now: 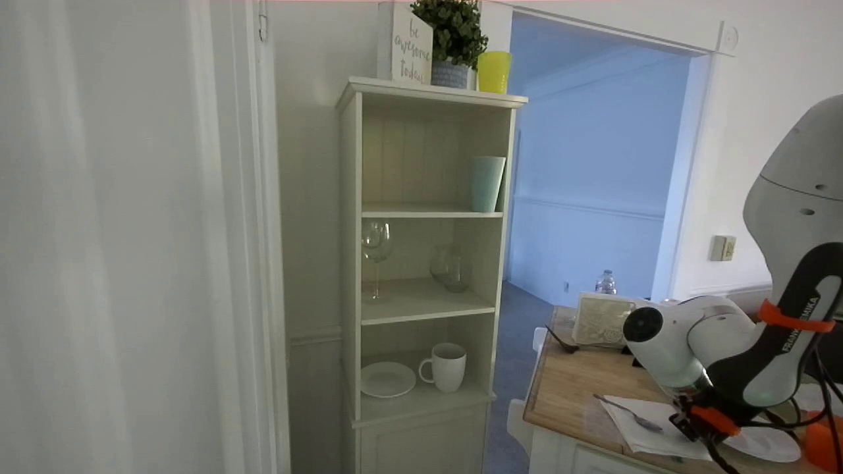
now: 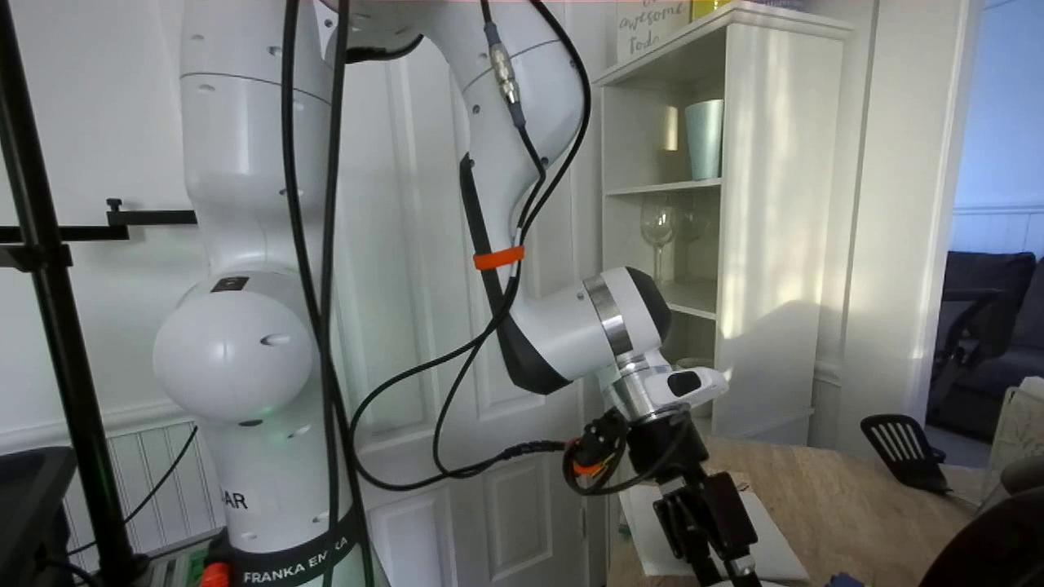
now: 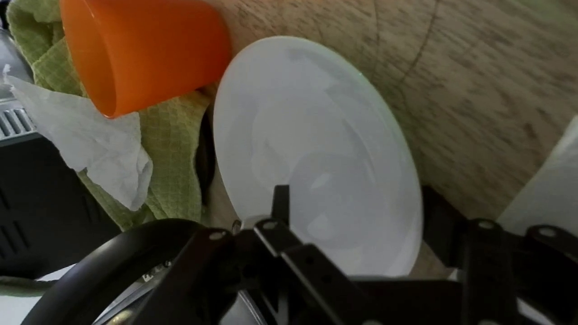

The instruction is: Pick up the white plate on the table and place it in the bottom shelf of the cabinet

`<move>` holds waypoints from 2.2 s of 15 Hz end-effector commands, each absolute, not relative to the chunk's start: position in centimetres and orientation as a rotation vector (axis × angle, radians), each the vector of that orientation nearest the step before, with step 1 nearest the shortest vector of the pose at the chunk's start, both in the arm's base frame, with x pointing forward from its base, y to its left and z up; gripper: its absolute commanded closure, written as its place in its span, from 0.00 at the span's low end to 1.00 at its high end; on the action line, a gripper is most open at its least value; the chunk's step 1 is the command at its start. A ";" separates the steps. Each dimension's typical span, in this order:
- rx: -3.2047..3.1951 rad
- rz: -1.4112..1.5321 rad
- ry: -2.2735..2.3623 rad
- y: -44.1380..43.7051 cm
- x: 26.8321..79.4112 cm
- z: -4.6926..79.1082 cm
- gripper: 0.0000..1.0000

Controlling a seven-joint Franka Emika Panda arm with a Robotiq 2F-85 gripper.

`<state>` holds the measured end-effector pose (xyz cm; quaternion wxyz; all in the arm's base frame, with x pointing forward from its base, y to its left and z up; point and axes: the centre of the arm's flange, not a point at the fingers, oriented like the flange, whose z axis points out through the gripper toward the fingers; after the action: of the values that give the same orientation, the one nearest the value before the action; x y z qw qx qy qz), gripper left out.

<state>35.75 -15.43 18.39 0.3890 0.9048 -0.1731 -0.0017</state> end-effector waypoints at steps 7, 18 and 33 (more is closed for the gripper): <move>2.333 0.029 -0.409 -16.4 35.6 16.4 0.30; 2.364 0.035 -0.379 -16.1 35.5 16.2 0.78; 2.412 0.073 -0.411 -14.9 36.6 20.0 0.97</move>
<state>36.45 -15.25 18.02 0.3612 0.9201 -0.1505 0.0176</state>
